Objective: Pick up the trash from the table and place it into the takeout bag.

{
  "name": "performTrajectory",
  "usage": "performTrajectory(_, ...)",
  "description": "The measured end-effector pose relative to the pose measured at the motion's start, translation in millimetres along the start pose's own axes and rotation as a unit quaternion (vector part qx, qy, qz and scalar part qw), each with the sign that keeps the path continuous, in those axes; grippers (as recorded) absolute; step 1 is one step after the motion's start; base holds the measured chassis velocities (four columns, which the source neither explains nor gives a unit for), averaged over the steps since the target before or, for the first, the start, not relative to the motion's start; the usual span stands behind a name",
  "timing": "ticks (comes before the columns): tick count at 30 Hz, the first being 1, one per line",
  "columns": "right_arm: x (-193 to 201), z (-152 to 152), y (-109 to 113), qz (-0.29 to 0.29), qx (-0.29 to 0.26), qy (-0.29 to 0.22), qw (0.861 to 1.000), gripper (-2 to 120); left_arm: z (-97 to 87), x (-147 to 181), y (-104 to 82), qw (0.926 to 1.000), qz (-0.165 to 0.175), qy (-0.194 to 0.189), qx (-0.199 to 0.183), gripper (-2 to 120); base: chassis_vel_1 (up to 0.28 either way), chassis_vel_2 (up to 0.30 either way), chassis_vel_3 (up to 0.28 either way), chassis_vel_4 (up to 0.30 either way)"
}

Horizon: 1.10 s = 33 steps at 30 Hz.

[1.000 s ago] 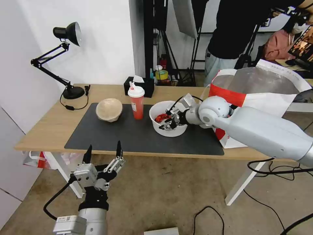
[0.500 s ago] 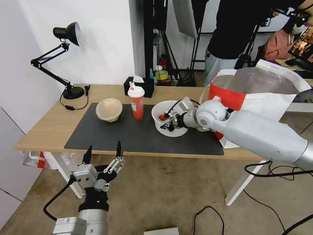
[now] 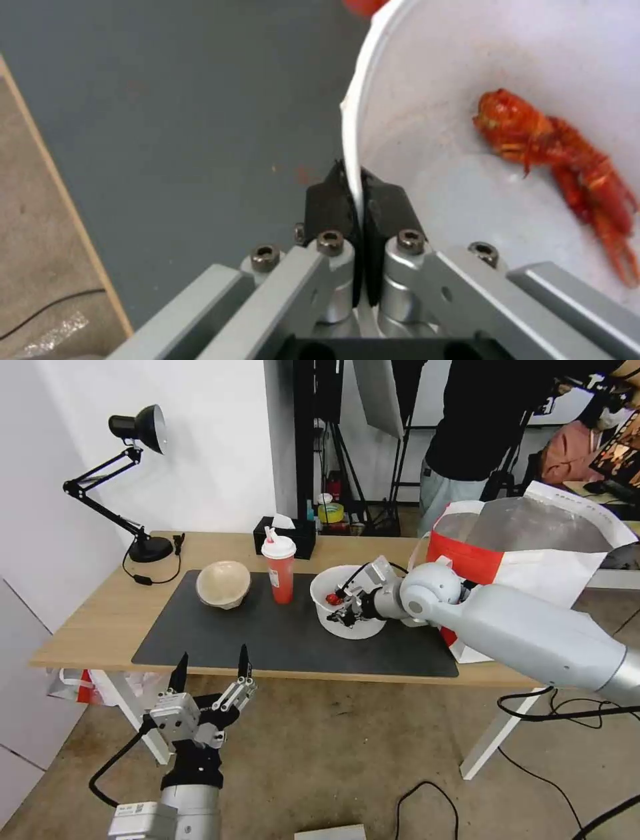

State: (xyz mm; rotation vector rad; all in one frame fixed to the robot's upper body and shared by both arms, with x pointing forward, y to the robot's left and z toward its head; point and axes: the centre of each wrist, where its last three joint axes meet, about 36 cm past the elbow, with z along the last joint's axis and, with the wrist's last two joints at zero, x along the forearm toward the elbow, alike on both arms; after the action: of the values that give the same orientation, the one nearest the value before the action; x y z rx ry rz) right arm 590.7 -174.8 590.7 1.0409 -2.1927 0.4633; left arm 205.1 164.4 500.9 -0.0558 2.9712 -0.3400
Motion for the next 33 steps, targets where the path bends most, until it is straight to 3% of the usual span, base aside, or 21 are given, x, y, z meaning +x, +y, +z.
performTrajectory(12, 31.0, -8.0, -1.6, -0.001, -0.001, -0.027, 1.000, 0, 0.0, 0.0, 0.5, 1.0000, -0.001, 0.001, 0.000, 100, 0.000, 0.000, 0.000, 0.000)
performTrajectory(33, 116.0, -54.8, -7.8, 0.021, 0.015, -0.102, 0.995, 0, 2.7, 9.7, -1.5, 0.9996, -0.009, 0.028, -0.005, 100, 0.000, 0.000, 0.000, 0.000)
